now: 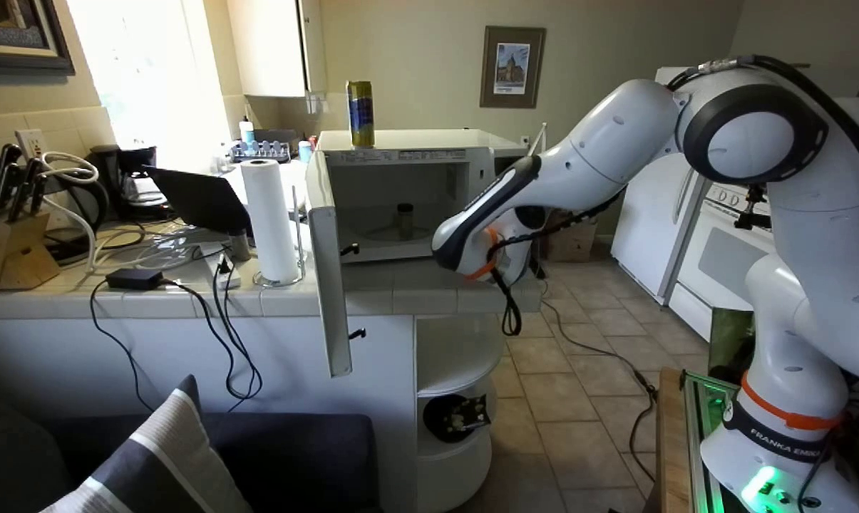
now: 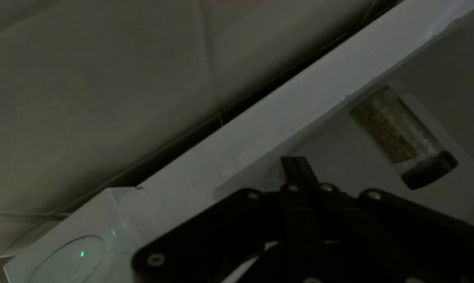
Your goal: Rotate the microwave plate
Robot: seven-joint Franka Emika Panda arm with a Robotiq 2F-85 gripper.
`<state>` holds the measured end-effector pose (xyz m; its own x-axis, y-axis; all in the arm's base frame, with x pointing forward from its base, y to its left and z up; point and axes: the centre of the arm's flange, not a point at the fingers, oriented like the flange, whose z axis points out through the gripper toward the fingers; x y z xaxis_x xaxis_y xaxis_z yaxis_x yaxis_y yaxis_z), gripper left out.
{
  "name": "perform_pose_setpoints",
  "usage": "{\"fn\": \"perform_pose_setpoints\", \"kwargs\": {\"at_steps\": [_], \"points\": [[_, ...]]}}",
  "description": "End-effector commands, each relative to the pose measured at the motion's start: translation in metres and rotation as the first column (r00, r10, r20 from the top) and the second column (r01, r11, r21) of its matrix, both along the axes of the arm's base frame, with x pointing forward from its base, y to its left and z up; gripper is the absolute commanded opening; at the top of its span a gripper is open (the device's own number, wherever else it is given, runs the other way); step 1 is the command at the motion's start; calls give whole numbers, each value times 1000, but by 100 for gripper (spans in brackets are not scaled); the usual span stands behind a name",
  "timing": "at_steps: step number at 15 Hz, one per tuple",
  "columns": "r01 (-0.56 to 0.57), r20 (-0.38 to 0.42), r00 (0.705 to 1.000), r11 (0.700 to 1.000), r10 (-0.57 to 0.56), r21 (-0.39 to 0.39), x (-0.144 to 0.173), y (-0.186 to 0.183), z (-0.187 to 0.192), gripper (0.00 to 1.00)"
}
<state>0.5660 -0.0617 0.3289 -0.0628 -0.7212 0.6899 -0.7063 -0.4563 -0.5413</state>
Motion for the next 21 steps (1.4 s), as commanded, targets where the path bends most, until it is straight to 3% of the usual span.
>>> {"fn": "perform_pose_setpoints", "kwargs": {"at_steps": [1,4,9,13,21], "points": [[46,28,999,991,-43,-123,42,36,32,0],[25,28,999,983,-20,-183,63,37,46,0],[-79,-40,997,964,72,-256,92,16,56,0],[-119,-103,990,967,98,-226,104,-2,50,0],[-60,-189,982,980,24,-189,107,-42,25,0]]}}
